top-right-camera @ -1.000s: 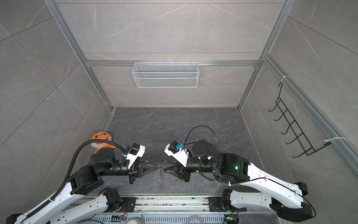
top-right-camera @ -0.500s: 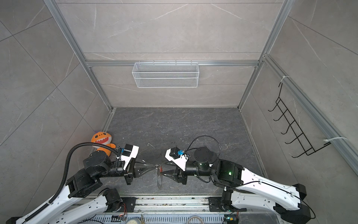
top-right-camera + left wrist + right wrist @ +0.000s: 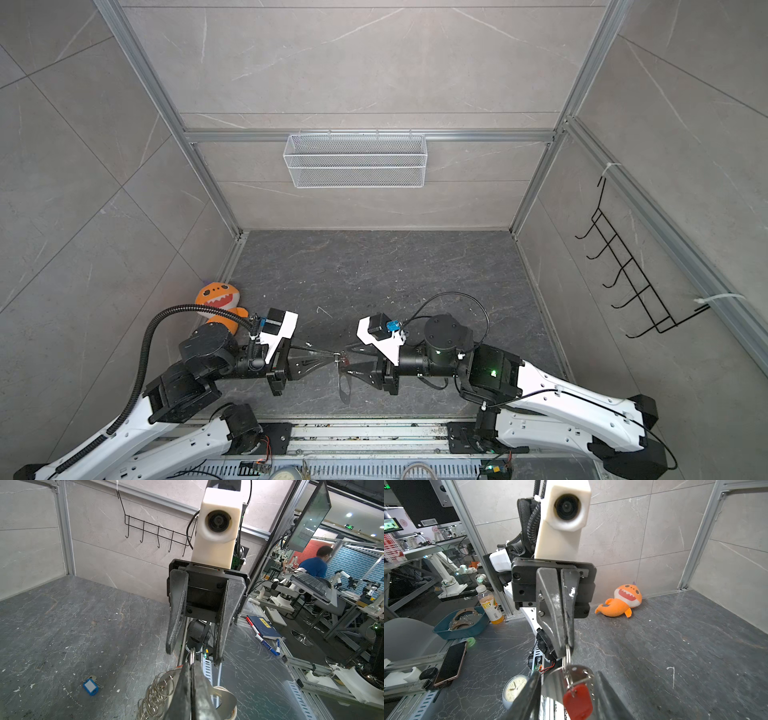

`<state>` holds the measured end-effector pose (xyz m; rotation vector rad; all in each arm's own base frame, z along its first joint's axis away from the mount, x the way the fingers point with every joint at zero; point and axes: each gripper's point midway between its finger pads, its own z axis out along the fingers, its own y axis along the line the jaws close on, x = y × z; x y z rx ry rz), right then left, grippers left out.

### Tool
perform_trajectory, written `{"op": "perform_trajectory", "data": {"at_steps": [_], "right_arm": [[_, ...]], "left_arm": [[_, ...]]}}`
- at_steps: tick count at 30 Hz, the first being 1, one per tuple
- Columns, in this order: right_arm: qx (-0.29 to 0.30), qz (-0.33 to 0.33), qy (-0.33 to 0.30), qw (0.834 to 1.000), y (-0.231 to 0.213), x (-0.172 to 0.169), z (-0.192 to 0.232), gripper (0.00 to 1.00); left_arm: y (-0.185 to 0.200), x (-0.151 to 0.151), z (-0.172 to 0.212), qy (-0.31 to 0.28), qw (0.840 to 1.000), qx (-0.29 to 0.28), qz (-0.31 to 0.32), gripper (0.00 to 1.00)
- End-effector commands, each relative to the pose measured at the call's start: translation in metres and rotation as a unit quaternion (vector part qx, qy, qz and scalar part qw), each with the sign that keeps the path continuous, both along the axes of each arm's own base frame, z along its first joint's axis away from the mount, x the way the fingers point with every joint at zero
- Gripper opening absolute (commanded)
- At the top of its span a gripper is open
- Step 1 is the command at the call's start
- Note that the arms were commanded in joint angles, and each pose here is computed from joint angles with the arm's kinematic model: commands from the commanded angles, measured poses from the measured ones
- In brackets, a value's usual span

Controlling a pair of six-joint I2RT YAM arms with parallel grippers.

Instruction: Remove the keys from the keyring

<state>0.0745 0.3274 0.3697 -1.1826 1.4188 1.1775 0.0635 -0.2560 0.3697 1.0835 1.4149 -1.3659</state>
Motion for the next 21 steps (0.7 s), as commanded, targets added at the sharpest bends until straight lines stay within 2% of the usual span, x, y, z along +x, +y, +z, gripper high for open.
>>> {"op": "perform_trajectory", "data": {"at_steps": [1,10,18,21], "right_arm": [[0.017,0.022,0.006,1.000,0.004,-0.007,0.008,0.40],[0.014,0.030,0.015,0.999,0.007,-0.009,0.004,0.24],[0.001,0.027,0.020,0.999,0.010,-0.007,-0.002,0.17],[0.001,0.024,0.021,0.999,0.010,-0.006,-0.003,0.08]], "left_arm": [[0.003,-0.006,0.020,-0.019,0.999,-0.036,-0.013,0.00],[0.003,-0.007,0.021,-0.019,0.999,-0.038,-0.014,0.00],[0.003,-0.007,0.022,-0.021,0.999,-0.039,-0.014,0.00],[0.002,-0.007,0.023,-0.020,0.999,-0.039,-0.016,0.00]]}}
